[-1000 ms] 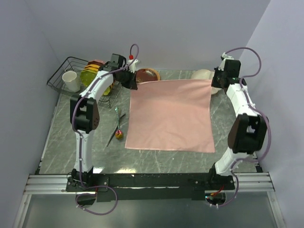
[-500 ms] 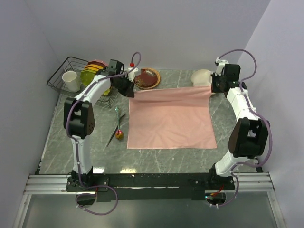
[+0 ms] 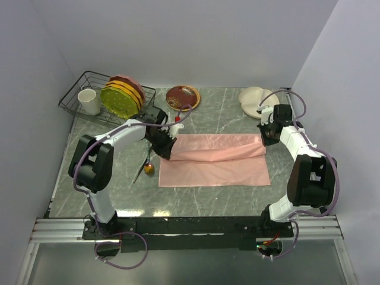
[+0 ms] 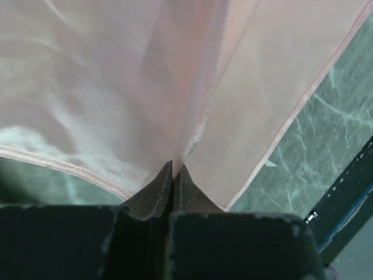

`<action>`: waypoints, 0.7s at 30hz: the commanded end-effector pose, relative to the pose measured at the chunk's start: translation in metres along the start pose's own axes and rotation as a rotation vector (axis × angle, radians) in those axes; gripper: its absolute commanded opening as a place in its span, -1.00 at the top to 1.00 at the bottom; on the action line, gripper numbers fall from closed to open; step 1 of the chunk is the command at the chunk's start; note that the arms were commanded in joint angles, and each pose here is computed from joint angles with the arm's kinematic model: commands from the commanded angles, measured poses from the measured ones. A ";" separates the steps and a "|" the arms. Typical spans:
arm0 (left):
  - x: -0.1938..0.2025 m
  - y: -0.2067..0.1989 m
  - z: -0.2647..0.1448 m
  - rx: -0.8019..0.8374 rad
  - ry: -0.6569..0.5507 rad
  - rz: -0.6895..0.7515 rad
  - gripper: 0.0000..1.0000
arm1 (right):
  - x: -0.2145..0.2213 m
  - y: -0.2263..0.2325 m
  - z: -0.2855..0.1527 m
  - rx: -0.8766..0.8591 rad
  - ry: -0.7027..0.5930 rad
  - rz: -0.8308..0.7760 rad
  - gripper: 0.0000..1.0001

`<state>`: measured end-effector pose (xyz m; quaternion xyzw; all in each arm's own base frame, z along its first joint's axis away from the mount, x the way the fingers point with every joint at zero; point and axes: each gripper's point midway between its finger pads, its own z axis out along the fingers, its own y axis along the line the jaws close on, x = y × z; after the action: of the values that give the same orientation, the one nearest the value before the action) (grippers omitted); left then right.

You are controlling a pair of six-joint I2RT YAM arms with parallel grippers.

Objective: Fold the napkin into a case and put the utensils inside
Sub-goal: Fold and flatten the napkin at the center of the board.

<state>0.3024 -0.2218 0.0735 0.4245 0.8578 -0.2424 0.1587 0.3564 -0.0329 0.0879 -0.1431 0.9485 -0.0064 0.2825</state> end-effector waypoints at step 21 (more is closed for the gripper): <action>0.041 -0.041 -0.031 0.014 -0.014 0.207 -0.05 | 0.059 0.035 -0.049 -0.179 0.115 -0.195 -0.34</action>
<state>0.2474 -0.2004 0.0767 0.4674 0.8369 -0.2334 0.1634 0.2828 -0.0241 0.0771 -0.2292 0.9487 0.0206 0.2167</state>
